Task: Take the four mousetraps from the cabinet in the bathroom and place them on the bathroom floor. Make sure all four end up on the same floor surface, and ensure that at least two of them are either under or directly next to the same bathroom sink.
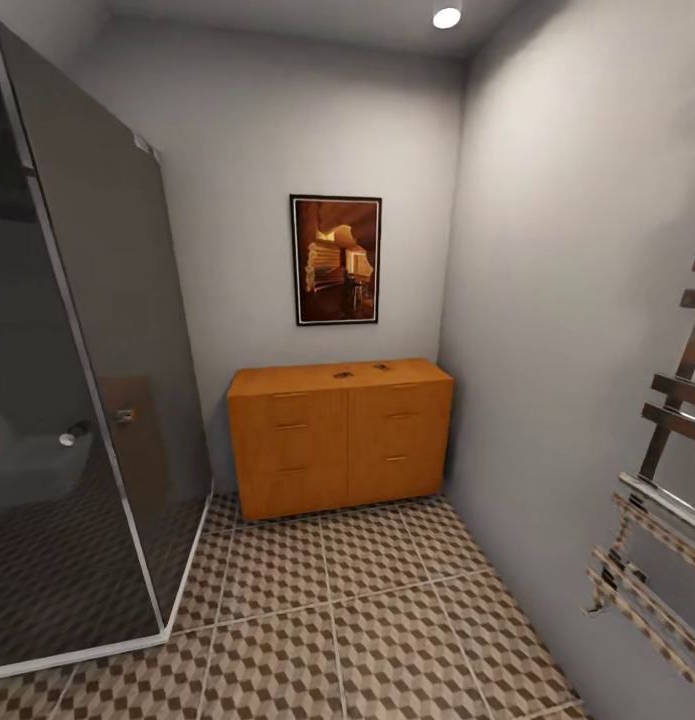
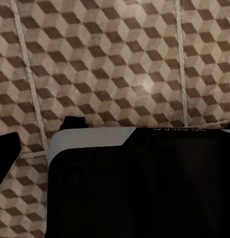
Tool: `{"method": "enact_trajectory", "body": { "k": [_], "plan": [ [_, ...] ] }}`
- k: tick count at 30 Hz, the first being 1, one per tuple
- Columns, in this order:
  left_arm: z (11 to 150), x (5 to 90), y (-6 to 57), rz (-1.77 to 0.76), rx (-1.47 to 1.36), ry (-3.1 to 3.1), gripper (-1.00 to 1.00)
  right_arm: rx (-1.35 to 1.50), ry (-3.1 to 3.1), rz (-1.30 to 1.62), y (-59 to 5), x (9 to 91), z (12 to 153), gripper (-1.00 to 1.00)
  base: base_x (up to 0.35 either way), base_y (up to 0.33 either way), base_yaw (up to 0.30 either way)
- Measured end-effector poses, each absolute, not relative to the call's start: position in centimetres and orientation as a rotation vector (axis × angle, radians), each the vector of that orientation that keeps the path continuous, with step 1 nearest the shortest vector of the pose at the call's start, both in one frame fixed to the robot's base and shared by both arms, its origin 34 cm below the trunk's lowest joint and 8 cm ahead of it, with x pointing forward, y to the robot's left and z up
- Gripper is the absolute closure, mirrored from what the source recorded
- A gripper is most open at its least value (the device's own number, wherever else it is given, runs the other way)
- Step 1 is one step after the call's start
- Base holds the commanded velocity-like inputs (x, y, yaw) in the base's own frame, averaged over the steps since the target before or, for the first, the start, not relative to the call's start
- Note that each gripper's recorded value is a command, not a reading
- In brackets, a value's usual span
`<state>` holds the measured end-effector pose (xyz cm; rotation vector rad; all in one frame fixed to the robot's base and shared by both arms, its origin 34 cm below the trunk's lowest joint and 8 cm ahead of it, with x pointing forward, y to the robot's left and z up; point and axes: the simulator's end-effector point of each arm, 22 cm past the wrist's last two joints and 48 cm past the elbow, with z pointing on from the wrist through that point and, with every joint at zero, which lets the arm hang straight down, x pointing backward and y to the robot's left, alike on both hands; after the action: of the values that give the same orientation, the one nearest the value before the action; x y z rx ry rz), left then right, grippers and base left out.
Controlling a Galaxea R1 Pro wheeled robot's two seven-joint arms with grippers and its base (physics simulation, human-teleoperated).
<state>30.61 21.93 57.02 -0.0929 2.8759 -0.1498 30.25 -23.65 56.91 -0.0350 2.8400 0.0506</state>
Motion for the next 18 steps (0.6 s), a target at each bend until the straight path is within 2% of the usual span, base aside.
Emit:
{"method": "enact_trajectory", "body": {
  "k": [18],
  "plan": [
    [57.02,30.62,21.92,-0.150,-0.093,2.876,-1.00,-0.031,2.842,0.049,-23.69,30.22,56.90,-1.00,0.322,0.000,0.000]
  ]
}}
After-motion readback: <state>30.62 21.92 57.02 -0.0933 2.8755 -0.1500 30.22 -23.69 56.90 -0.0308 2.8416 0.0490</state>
